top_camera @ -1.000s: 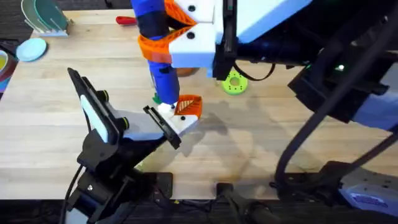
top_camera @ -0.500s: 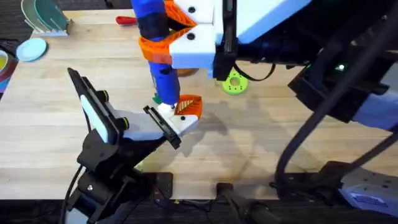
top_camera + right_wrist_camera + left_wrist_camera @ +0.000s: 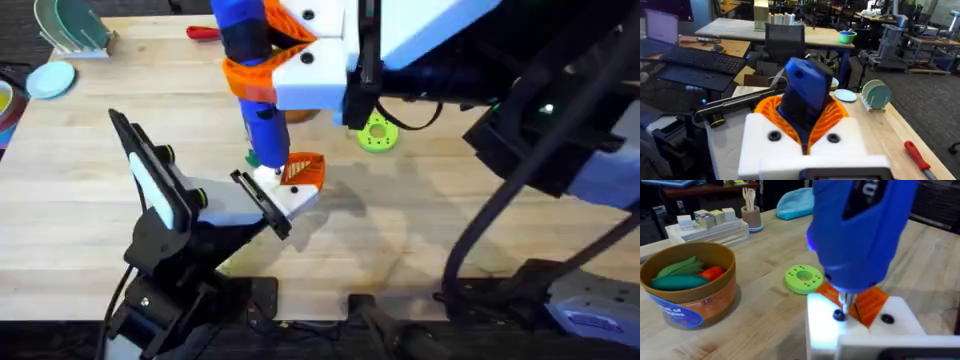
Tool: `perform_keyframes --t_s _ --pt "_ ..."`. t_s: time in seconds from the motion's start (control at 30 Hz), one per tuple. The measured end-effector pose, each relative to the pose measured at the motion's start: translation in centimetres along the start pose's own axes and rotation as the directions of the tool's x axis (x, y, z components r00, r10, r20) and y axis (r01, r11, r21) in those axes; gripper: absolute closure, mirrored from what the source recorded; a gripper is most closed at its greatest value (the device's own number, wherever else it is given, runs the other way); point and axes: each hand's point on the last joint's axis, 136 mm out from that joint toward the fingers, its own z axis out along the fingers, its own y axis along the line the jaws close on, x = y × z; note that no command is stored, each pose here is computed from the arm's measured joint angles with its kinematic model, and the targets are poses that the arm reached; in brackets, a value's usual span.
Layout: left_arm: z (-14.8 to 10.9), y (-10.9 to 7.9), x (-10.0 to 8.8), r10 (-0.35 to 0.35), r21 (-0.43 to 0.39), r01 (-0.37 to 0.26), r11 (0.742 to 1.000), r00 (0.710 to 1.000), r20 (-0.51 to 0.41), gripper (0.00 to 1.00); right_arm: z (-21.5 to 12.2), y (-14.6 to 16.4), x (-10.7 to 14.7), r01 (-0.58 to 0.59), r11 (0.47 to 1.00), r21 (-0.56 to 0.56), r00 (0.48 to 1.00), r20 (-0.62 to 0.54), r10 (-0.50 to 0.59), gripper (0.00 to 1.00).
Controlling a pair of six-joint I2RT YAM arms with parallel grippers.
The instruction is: Pick up the gripper from the table and insert it into the empty holder that is missing its gripper. Then pick up a screw, insert it into the mounting hole, and use the screwdriver to tighten it. Finally, clean up the table by picking up the vegetable and placing it into the bucket.
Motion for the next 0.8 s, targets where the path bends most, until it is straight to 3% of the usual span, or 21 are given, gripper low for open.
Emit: perform_keyframes --t_s 0.8 --pt "0.0 0.07 0.03 -0.011 -0.004 0.011 1.0 1.0 -0.001 0.997 0.45 -0.37 1.01 -0.009 1.0 0.0 1.0 -0.012 0.009 0.976"
